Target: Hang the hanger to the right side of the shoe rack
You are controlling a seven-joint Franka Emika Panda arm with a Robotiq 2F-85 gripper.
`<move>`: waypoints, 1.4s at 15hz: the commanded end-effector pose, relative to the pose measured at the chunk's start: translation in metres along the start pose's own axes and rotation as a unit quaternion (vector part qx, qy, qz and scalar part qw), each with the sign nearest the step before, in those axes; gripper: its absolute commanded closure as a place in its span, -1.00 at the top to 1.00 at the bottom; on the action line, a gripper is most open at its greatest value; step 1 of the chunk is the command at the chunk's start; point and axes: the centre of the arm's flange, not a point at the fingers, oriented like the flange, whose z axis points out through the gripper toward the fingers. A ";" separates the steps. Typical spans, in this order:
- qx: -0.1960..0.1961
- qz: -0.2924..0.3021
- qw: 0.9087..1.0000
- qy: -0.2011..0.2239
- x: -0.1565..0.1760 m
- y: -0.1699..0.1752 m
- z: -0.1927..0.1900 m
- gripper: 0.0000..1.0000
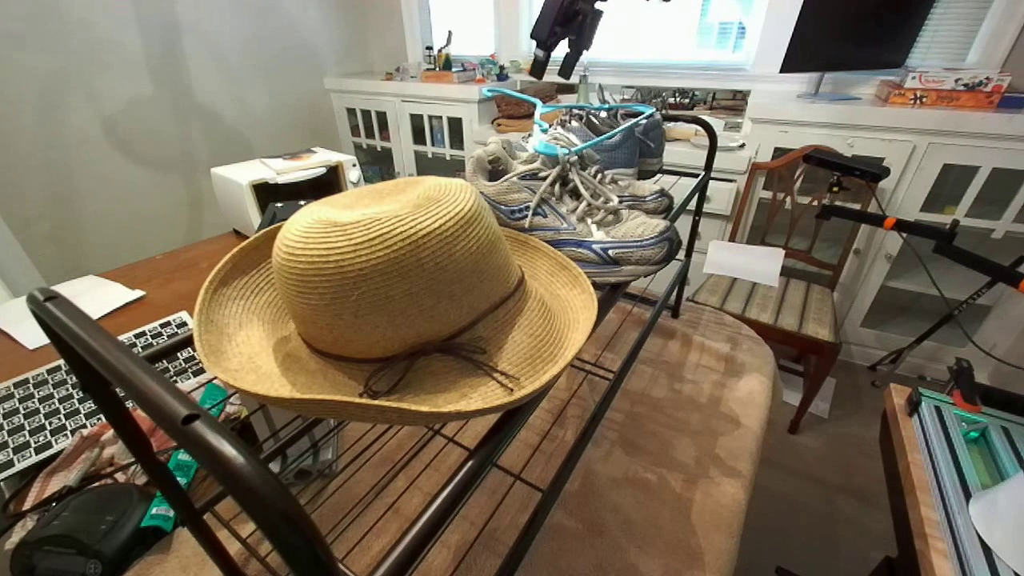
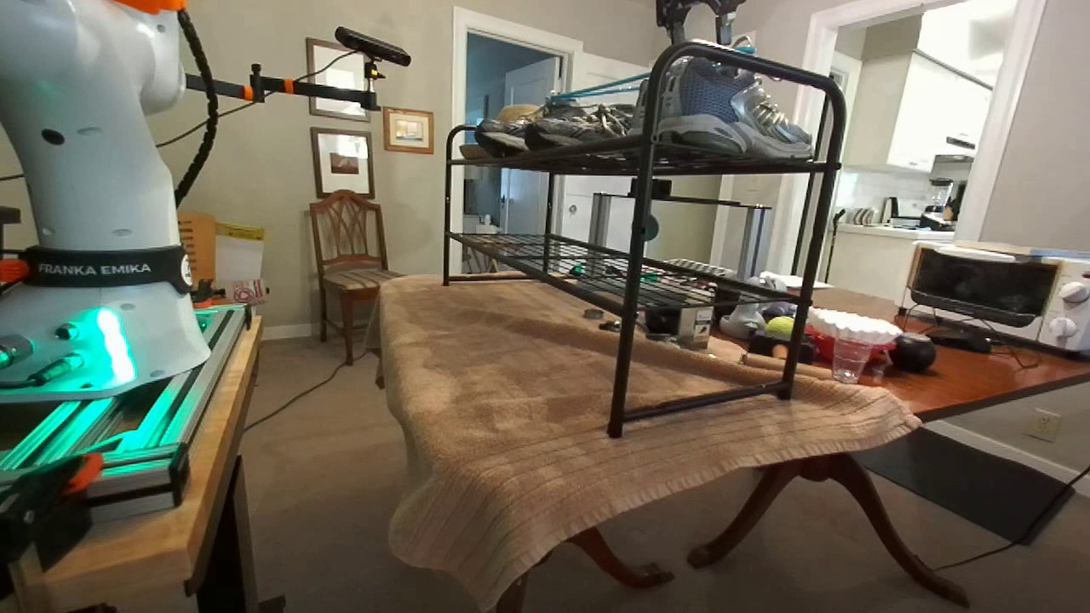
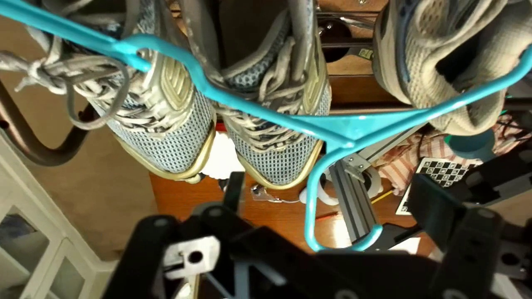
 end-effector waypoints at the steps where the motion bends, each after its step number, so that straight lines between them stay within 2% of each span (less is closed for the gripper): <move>1: 0.029 -0.073 0.997 -0.024 -0.010 0.001 0.012 1.00; 4: 0.036 -0.112 0.992 -0.042 -0.014 0.000 0.021 1.00; 6: 0.034 -0.127 0.991 -0.036 -0.015 -0.001 0.027 1.00; 17: 0.034 -0.136 0.990 -0.029 -0.015 -0.014 0.046 1.00; 18: 0.035 -0.137 0.990 -0.029 -0.015 -0.015 0.046 0.91; 19: 0.036 -0.137 0.990 -0.030 -0.014 -0.015 0.047 0.48; 21: 0.037 -0.138 0.989 -0.029 -0.014 -0.017 0.047 0.39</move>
